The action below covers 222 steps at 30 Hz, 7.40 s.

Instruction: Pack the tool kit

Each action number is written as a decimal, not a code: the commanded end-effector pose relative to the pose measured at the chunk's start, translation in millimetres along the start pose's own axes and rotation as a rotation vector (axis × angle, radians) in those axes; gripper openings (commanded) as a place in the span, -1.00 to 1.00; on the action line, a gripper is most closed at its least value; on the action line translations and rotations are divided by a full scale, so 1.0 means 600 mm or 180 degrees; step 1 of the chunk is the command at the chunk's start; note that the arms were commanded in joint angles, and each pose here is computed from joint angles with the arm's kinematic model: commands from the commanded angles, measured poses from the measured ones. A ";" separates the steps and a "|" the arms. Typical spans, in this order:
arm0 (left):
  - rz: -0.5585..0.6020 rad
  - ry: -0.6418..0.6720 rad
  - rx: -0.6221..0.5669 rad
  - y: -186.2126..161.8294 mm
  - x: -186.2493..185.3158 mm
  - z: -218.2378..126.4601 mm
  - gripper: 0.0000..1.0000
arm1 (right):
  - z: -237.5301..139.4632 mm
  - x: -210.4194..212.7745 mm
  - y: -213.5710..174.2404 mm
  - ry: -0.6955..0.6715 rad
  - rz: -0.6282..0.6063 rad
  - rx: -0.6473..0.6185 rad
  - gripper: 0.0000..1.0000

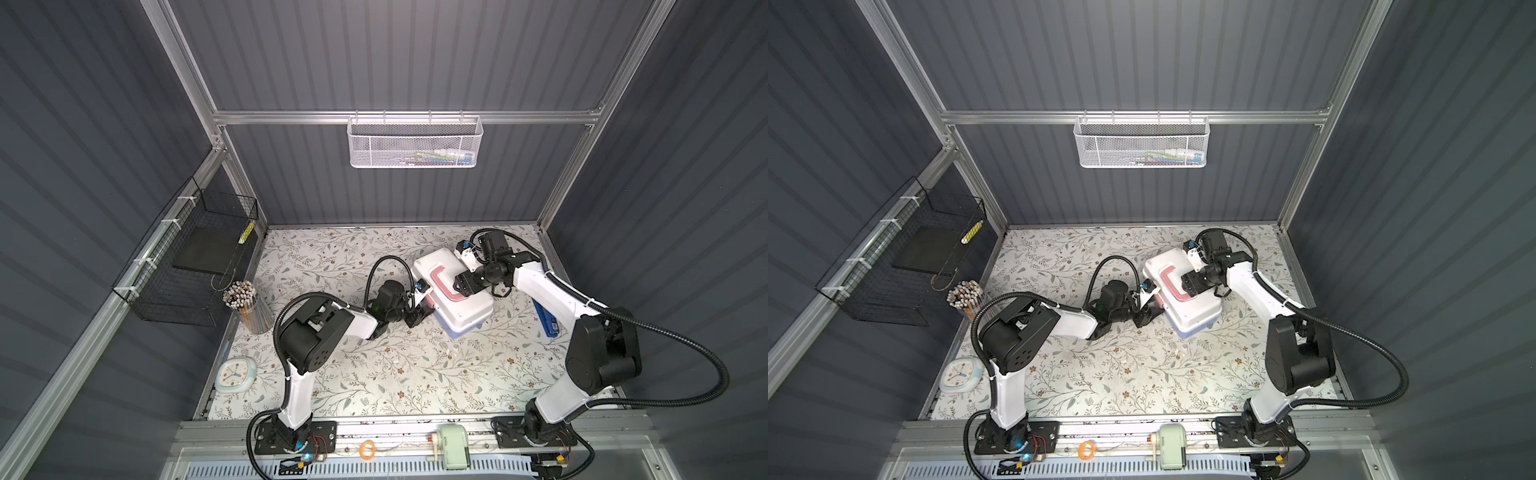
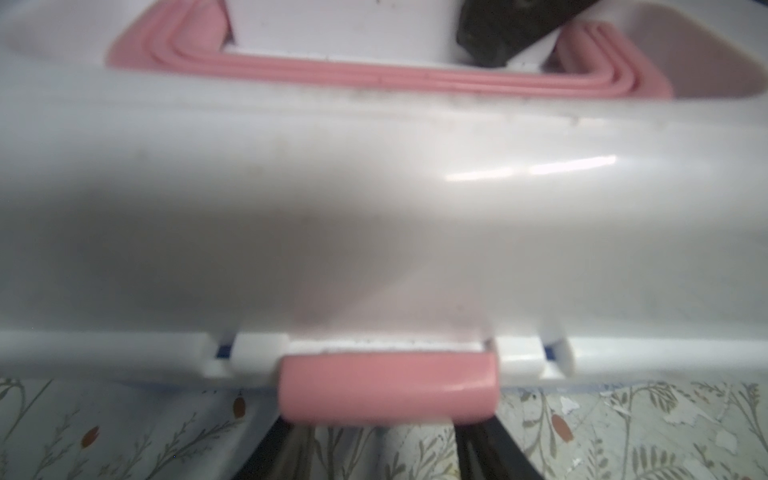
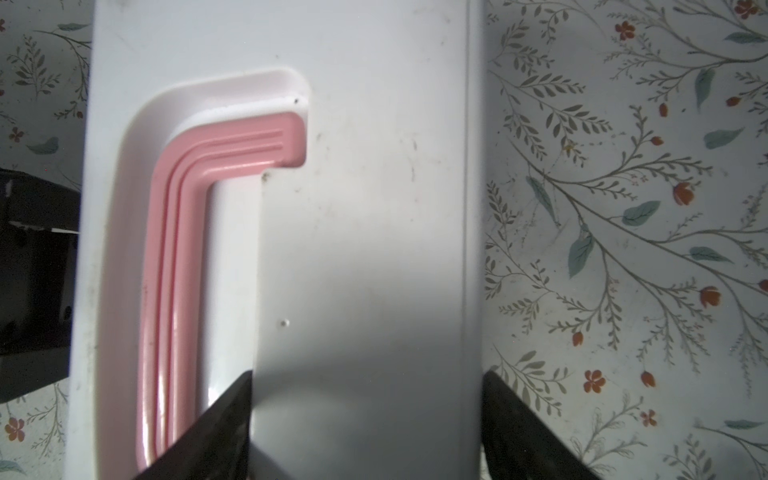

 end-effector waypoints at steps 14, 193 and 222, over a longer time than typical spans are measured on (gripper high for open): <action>0.0224 0.0132 -0.0073 0.085 0.011 -0.029 -0.04 | 0.052 0.006 -0.069 0.0109 0.0160 0.0680 0.48; 0.0009 0.0272 0.0117 0.060 0.008 -0.025 0.99 | 0.090 0.012 -0.095 0.0210 0.0386 0.0956 0.27; -0.0200 0.0418 -0.0770 -0.031 0.022 -0.040 0.67 | 0.113 0.023 -0.099 0.0525 -0.0220 0.1205 0.24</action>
Point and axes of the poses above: each gripper's point midway between its finger pads, its own z axis out along the fingers, its own x axis along the line the jaws close on, y = z × x, the point moved 9 cm from there along -z, back along the fingers, and after that the axes turned 5 degrees about z, right-handed, at the moved point
